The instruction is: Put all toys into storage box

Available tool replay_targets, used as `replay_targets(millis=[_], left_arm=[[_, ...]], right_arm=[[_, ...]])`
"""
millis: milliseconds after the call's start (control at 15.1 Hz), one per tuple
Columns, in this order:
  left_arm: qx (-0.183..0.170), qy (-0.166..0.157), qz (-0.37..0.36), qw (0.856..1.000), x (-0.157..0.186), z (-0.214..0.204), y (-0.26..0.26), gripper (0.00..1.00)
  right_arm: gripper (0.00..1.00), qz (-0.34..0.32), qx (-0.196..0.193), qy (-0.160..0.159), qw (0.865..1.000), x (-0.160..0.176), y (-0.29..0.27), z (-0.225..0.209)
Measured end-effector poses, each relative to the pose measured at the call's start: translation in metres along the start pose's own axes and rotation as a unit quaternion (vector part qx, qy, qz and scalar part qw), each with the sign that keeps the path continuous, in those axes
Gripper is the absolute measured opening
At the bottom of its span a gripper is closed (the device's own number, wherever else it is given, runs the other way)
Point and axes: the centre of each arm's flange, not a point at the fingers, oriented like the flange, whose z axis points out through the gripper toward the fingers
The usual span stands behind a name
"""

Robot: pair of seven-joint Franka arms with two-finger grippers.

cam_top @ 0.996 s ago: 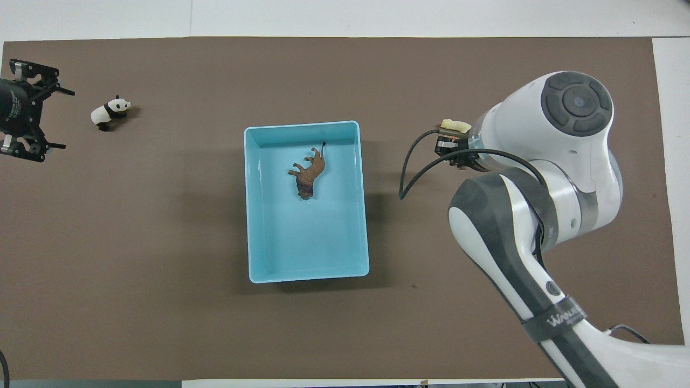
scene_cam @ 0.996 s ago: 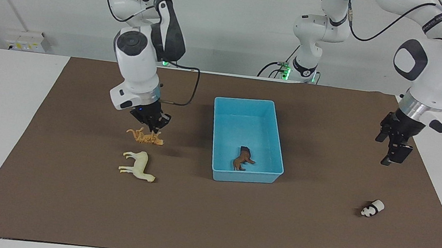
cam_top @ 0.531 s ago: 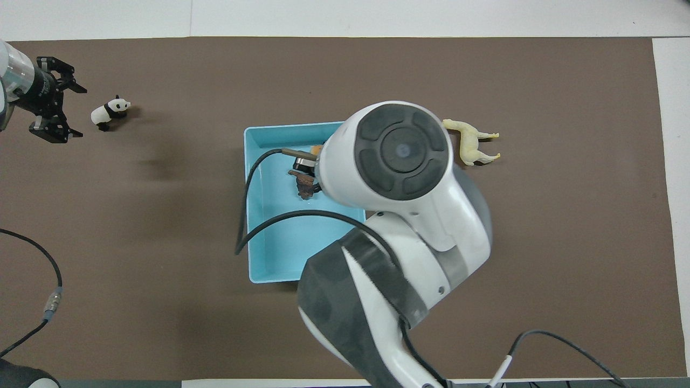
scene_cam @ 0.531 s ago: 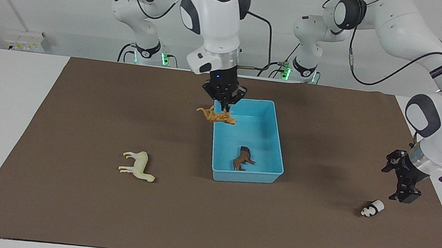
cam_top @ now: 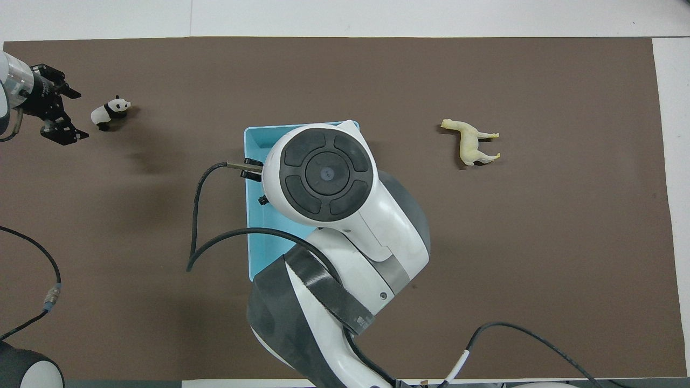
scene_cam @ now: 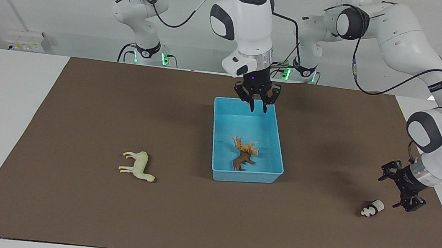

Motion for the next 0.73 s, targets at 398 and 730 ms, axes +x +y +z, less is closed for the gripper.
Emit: replay_targets(millis=[398,730], left_arm=[[-0.016,-0.004,-0.025,1.0,0.001,0.022,0.009,1.0],[-0.039,-0.018,-0.044,0.998,0.003,0.038,0.012,1.0]], right_arm=[[1.0,-0.08,-0.067,0.011,0.994,0.091,0.083,-0.003],[1.0,-0.133,-0.091,0.001,0.987,0.186,0.202,0.0]])
